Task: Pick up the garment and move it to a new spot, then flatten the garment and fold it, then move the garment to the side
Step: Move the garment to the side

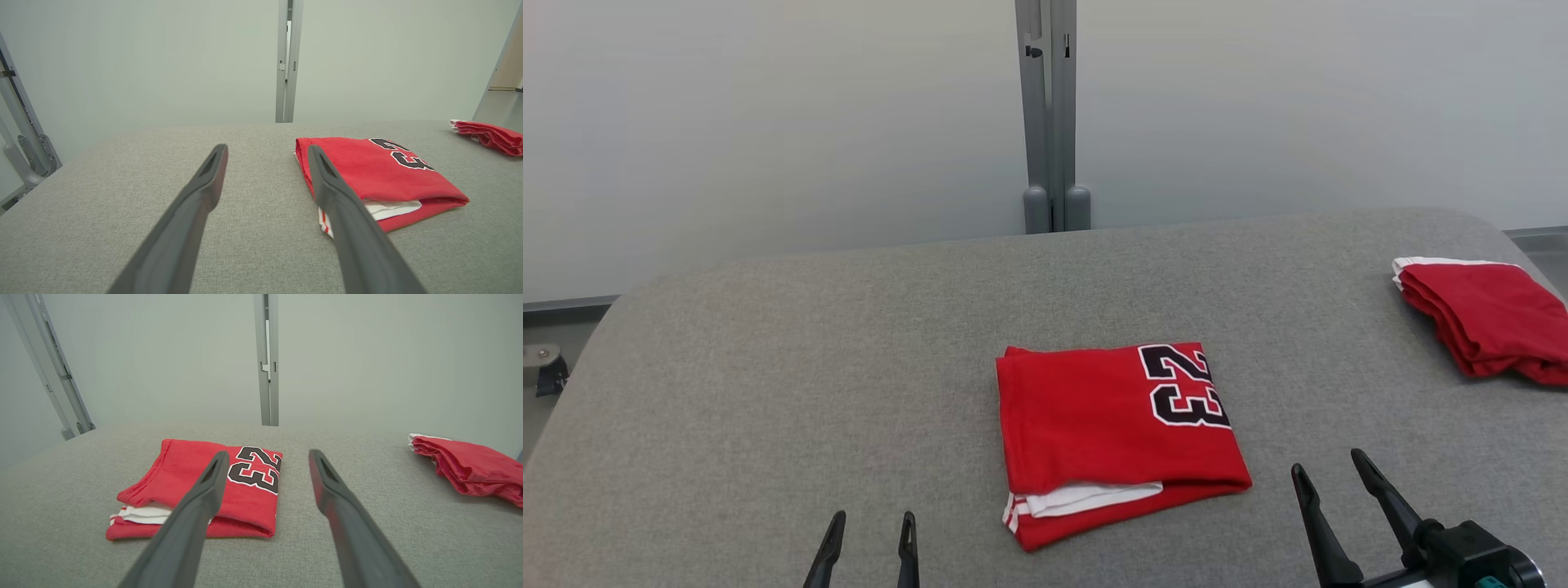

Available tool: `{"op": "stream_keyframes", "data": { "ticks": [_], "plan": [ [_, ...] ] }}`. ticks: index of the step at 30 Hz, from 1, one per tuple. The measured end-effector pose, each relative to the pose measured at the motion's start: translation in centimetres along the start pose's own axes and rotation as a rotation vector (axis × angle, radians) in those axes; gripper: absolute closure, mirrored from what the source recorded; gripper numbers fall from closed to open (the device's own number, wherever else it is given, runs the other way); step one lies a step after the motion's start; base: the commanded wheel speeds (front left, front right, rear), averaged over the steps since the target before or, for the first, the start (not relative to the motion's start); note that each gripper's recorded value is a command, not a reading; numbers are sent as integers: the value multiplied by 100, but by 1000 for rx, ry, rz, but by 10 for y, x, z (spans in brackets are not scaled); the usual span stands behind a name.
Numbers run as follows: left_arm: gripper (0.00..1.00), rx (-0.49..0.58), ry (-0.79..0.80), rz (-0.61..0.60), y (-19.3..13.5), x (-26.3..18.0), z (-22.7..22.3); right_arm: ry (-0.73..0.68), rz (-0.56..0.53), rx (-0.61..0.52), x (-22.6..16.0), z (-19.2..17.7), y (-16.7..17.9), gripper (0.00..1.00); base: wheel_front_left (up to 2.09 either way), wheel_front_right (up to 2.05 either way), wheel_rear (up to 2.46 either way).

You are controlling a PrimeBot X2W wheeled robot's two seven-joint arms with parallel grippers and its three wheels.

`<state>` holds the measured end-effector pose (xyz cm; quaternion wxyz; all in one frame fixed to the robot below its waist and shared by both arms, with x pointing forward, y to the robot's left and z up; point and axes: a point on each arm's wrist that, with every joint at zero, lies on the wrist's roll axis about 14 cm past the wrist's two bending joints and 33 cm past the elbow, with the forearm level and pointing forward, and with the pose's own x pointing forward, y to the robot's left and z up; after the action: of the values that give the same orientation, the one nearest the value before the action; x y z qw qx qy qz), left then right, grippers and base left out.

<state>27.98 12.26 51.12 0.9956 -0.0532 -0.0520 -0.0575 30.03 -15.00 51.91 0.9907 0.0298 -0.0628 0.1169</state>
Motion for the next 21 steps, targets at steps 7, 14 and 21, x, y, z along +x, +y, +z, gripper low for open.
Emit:
{"op": "stream_keyframes", "data": {
  "ticks": [7,14,21],
  "plan": [
    [0,1,2,3,1,1,-1,11,-2,4,1,-3,0,0,0,0,0],
    [0,-2,7,-6,-1,3,-2,20,-8,4,1,-6,-2,0,0,0,0],
    [0,-9,12,-3,-2,5,-3,21,-11,-2,1,-6,-5,0,0,0,0]
  ]
}}
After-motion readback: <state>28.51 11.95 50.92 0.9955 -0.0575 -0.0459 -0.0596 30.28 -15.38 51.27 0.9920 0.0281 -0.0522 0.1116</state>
